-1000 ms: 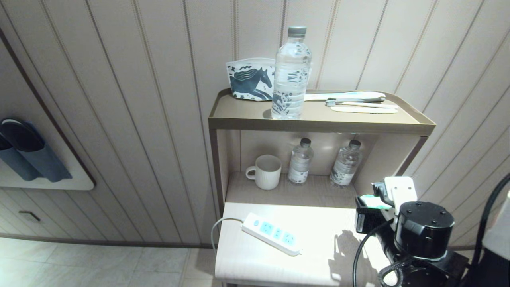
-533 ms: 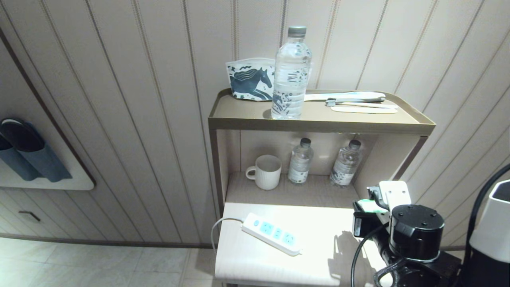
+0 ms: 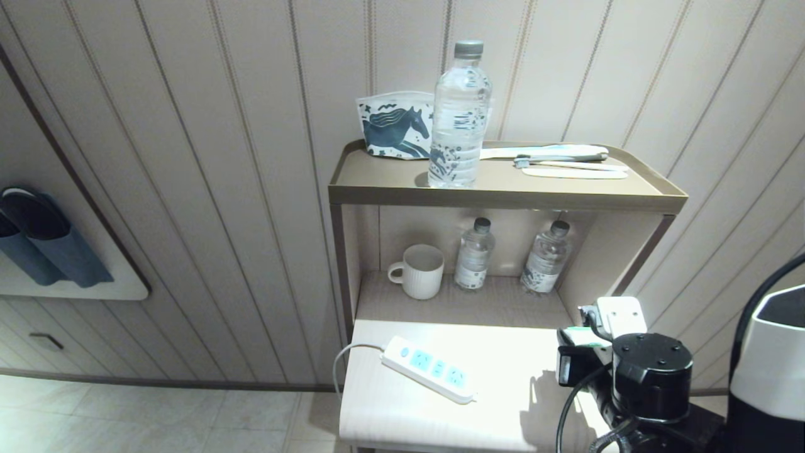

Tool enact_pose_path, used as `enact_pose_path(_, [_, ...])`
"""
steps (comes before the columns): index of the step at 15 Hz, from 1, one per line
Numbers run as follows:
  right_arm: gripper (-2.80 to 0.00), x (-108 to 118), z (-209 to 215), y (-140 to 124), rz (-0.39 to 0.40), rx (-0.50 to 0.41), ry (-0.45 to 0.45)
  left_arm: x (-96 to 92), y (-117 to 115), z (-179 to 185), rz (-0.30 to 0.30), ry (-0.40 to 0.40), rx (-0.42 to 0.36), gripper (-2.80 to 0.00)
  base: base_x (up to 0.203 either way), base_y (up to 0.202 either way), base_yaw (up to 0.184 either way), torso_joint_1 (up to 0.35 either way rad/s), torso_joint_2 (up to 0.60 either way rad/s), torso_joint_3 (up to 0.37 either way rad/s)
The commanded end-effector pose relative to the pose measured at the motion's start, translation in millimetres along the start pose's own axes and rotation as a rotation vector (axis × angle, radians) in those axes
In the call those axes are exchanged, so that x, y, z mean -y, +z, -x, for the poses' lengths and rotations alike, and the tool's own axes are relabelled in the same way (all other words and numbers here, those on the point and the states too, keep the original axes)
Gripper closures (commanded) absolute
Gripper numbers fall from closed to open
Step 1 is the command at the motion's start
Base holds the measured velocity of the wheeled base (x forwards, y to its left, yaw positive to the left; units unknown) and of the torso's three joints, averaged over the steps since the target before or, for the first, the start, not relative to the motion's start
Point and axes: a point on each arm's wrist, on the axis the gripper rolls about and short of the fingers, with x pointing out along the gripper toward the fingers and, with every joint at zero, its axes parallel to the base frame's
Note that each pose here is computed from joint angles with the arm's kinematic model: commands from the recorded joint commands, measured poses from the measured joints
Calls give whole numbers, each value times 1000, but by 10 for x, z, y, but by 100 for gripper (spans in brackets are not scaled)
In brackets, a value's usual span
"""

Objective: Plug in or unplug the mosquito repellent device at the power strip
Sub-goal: Place the mosquito repellent liquid on the table

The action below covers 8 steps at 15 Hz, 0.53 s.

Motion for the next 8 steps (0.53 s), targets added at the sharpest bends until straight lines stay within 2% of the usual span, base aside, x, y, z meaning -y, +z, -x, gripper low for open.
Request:
enact_pose_path(1, [0,-13,-6,31,-21,32,-1,-1,-12,-4,2,3,-6,0,0,0,0,0,0,0])
enact_pose_path(5, [0,19,35,26,-17,27,-3,-1,-12,-4,2,5,-6,0,0,0,0,0,0,0])
enact_pose_path(8, [0,-24,126,25,-17,29,33,-1,-12,-4,2,4,-6,0,0,0,0,0,0,0])
